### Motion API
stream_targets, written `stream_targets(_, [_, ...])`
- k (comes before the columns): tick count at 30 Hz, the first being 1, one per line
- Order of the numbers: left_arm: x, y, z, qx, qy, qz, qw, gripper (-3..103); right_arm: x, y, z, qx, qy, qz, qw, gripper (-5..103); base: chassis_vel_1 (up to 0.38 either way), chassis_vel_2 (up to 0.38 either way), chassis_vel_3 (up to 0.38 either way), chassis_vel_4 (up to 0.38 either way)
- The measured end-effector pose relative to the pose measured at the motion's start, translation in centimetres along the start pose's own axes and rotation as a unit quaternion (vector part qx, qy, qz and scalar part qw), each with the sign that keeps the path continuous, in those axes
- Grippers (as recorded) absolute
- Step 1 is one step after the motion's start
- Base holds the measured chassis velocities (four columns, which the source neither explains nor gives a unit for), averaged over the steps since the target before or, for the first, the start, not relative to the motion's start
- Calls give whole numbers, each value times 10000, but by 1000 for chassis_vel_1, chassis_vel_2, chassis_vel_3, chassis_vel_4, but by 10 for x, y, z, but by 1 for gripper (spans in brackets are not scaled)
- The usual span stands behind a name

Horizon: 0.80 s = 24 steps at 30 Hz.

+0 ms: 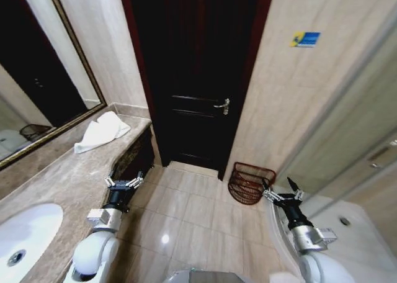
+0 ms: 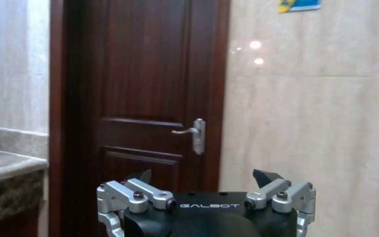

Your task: Discard the used towel into the hamper.

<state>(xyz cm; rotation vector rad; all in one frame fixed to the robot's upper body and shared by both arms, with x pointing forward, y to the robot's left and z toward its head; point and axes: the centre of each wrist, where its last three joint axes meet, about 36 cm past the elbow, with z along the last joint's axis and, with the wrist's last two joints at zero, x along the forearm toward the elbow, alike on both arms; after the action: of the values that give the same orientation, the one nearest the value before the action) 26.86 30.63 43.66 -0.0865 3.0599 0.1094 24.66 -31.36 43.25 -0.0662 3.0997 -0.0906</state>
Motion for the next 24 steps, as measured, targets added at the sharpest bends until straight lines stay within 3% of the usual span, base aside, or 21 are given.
stream_targets(24, [9, -3, -4, -50, -56, -77, 9999, 100, 3, -4, 1, -3, 14, -86, 10000, 100, -82, 264, 259, -84])
